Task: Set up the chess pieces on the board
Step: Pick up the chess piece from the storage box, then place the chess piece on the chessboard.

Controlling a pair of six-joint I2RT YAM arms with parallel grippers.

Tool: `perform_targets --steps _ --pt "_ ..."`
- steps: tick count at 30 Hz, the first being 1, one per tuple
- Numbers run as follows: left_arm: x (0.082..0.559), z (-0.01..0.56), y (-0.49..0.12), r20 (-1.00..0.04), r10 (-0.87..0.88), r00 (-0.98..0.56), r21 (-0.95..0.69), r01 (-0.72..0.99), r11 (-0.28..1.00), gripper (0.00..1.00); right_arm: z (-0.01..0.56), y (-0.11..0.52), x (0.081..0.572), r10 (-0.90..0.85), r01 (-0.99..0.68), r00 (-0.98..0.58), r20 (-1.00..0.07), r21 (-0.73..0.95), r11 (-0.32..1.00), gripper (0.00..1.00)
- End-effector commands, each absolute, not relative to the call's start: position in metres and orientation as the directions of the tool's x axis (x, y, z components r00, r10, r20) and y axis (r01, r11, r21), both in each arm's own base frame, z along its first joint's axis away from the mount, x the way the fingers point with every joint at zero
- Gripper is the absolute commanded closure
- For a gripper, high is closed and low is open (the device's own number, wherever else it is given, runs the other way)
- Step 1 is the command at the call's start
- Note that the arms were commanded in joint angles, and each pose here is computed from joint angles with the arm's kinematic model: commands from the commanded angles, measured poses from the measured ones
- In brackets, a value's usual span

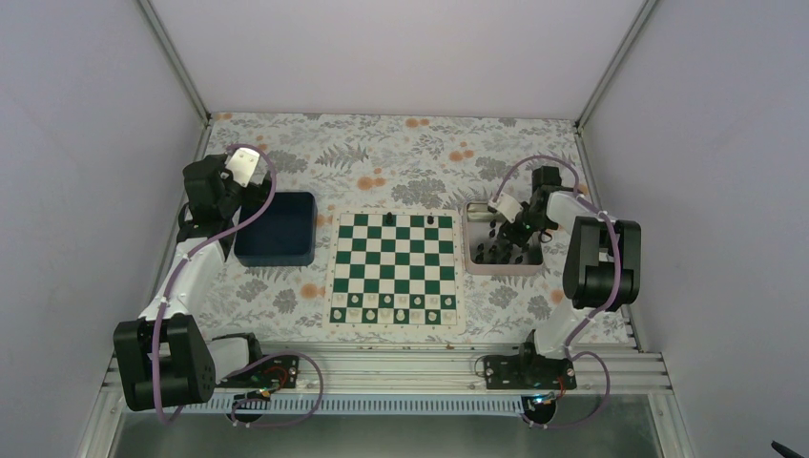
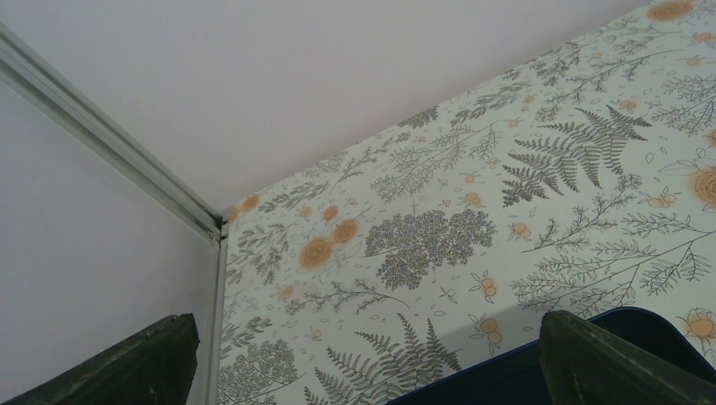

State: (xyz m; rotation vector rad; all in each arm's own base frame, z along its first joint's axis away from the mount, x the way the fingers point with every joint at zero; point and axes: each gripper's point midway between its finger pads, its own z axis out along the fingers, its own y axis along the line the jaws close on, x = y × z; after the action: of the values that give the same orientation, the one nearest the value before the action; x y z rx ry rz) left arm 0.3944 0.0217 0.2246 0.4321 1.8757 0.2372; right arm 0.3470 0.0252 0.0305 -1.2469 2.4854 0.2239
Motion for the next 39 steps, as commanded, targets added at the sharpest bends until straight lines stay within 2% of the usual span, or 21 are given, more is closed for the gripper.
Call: perform_targets --steps 1,11,21,27,39 --pt "0.396 0.225 0.021 -0.867 0.416 -0.276 0.377 0.183 0.908 0.00 0.033 0.022 0.356 -0.734 -0.791 -0.553 -0.394 -0.026 0.611 0.80" --pt "0.396 0.224 0.021 -0.867 0.416 -0.276 0.377 0.182 0.908 0.00 0.045 0.022 0.365 -0.725 -0.784 -0.556 -0.407 -0.032 0.620 0.93" --pt "0.396 0.226 0.020 -0.869 0.415 -0.270 0.375 0.188 0.908 0.00 0.107 0.038 0.375 -0.743 -0.808 -0.489 -0.456 -0.084 0.583 0.93" --pt "0.395 0.228 0.019 -0.871 0.413 -0.266 0.373 0.191 0.908 0.00 0.150 0.097 0.394 -0.767 -0.864 -0.368 -0.526 -0.109 0.491 0.92" --pt "0.394 0.235 0.021 -0.877 0.407 -0.256 0.373 0.173 0.912 0.00 0.155 0.271 0.418 -0.812 -0.963 -0.140 -0.566 -0.112 0.244 0.90"
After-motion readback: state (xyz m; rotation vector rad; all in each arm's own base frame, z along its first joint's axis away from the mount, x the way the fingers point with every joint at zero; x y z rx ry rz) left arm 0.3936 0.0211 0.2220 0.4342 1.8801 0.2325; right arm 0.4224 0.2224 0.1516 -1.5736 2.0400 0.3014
